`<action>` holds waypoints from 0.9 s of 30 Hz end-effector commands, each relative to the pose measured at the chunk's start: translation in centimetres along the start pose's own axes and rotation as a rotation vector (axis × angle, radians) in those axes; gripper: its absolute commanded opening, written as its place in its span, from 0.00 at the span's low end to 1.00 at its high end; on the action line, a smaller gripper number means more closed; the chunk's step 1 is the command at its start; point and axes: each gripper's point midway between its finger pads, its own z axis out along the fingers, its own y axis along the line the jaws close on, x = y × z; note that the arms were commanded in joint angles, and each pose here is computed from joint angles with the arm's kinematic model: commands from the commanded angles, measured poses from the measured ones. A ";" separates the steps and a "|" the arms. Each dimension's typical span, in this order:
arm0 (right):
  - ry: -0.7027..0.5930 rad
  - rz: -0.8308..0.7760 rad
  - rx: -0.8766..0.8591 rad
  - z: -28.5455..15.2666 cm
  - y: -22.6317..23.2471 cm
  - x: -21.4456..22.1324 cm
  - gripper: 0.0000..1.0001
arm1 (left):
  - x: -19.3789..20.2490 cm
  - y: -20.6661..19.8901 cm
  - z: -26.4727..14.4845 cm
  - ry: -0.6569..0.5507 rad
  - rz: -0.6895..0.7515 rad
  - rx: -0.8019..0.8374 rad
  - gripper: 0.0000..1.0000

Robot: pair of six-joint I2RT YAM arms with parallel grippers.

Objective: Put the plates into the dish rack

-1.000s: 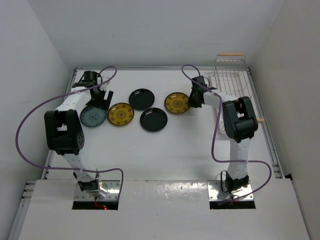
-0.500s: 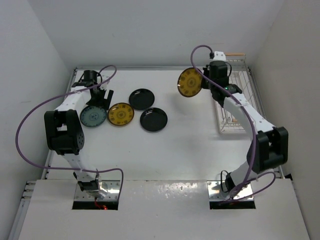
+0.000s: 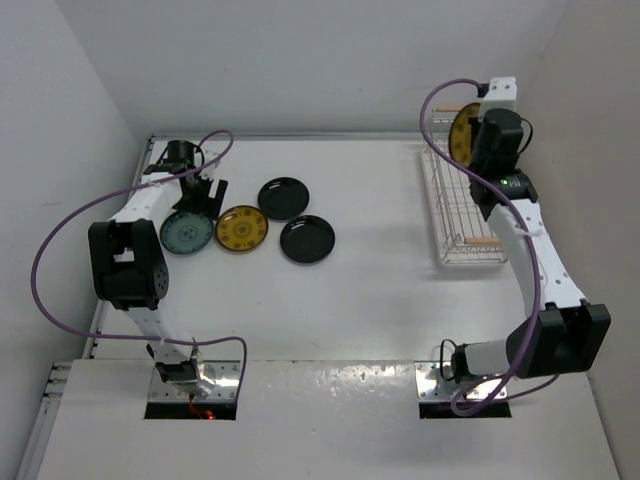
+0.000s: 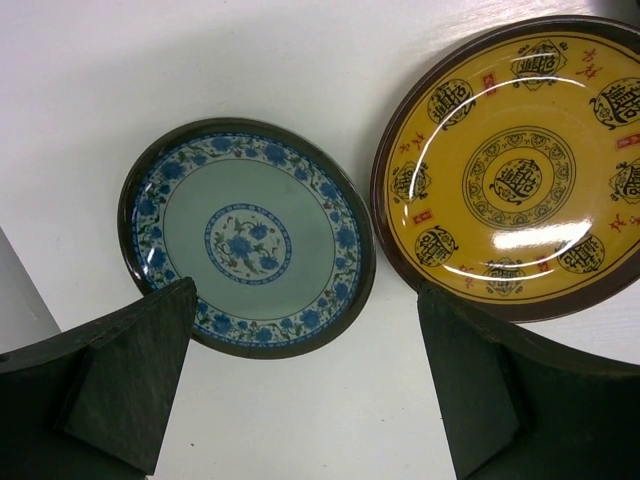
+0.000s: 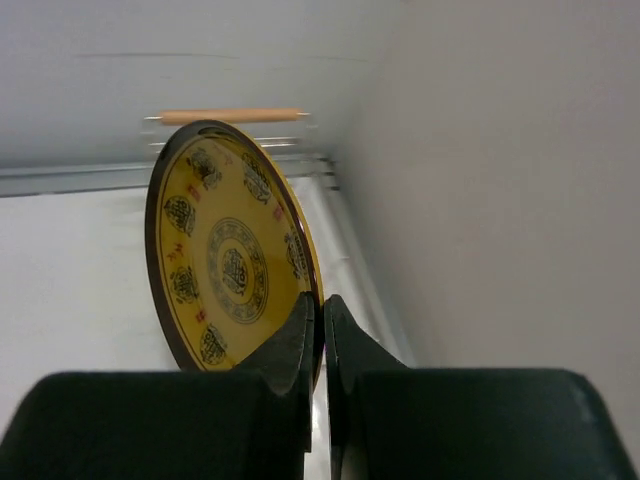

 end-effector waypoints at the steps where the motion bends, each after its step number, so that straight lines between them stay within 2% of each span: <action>1: -0.072 -0.089 0.181 -0.6 -6.2 -2.8 0.00 | -1.8 0.5 -0.8 -0.056 -0.008 0.002 0.96; 3: -0.083 -0.132 0.224 -0.2 -7.5 -2.6 0.00 | -1.8 0.5 -0.8 -0.056 -0.008 0.002 0.96; 8: -0.001 -0.308 0.305 1.0 -10.2 1.5 0.00 | -1.3 0.6 -0.1 -0.039 -0.016 0.012 0.96; 13: 0.083 -0.349 0.271 1.9 -9.9 6.7 0.00 | -1.0 0.9 0.2 -0.029 -0.024 0.010 0.96; 27: 0.211 -0.398 0.166 2.3 -7.7 13.2 0.00 | -0.5 0.8 0.6 -0.012 -0.015 0.015 0.96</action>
